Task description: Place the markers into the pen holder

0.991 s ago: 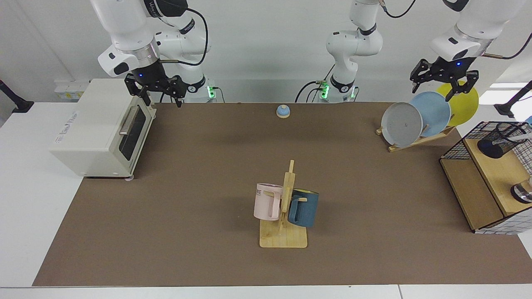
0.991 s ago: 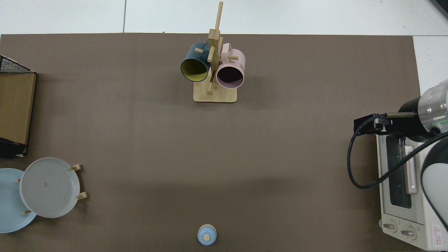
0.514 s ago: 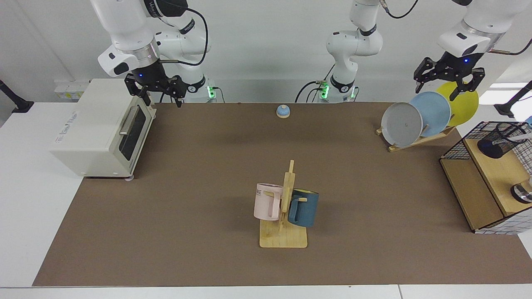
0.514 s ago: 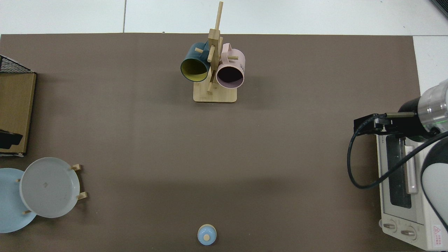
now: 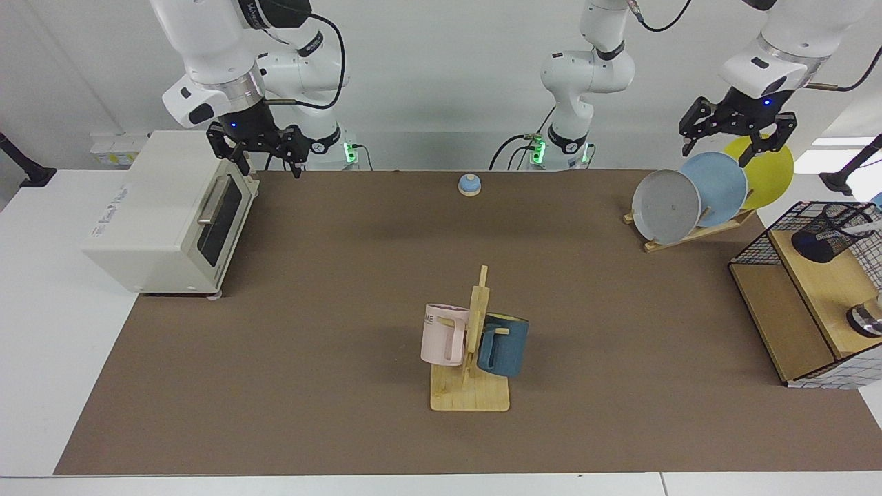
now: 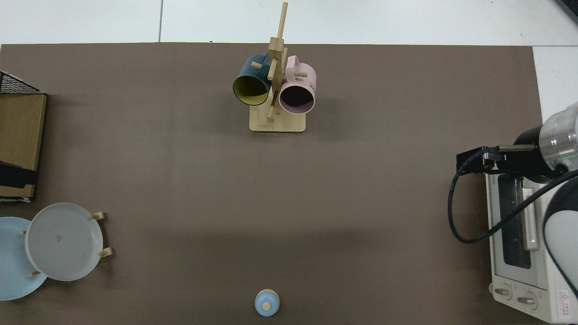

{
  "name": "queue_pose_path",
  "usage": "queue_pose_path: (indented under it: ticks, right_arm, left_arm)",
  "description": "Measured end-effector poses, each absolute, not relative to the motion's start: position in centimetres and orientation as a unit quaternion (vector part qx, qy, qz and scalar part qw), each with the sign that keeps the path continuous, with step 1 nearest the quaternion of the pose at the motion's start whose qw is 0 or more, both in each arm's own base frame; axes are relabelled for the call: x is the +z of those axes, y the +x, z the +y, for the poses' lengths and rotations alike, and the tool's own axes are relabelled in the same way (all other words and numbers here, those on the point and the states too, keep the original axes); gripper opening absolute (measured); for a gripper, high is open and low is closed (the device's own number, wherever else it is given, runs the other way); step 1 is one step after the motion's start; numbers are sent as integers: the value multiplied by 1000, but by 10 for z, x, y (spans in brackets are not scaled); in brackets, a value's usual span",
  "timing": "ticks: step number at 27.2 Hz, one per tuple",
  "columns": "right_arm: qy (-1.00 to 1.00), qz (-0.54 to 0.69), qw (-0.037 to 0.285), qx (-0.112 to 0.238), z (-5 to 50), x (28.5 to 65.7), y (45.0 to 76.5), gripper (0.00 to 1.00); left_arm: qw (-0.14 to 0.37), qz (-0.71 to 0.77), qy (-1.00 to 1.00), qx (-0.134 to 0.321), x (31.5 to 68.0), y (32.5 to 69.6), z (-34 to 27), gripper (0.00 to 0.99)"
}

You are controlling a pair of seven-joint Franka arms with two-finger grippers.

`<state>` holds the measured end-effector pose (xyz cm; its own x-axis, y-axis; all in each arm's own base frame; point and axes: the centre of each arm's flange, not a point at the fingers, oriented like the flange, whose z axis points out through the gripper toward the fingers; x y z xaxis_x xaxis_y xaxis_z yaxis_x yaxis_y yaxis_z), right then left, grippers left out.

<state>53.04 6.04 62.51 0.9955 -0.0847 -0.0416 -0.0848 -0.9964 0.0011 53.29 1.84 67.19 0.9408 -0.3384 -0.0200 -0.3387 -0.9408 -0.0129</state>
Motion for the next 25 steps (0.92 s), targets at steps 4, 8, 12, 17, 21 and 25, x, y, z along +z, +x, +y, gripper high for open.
queue_pose_path:
  ticks: [4, 8, 12, 17, 21, 25]
  right_arm:
    - [-999, 42, 0, 21, 60, 625, 530, 1000]
    - [-999, 42, 0, 21, 60, 625, 530, 1000]
    - [-999, 42, 0, 21, 60, 625, 530, 1000]
    - [-999, 42, 0, 21, 60, 625, 530, 1000]
    - [-999, 42, 0, 21, 60, 625, 530, 1000]
    - [-999, 42, 0, 21, 60, 625, 530, 1000]
  left_arm:
    - [8, 164, -986, 8, 672, 533, 10, 991]
    - [8, 164, -986, 5, 673, 534, 3, 991]
    - [7, 166, -986, 5, 673, 534, -1, 991]
    - [2, 165, -986, 4, 673, 534, -3, 991]
    - [0, 149, -989, 4, 673, 534, -4, 991]
    - [-1, 135, -991, 4, 673, 534, -11, 991]
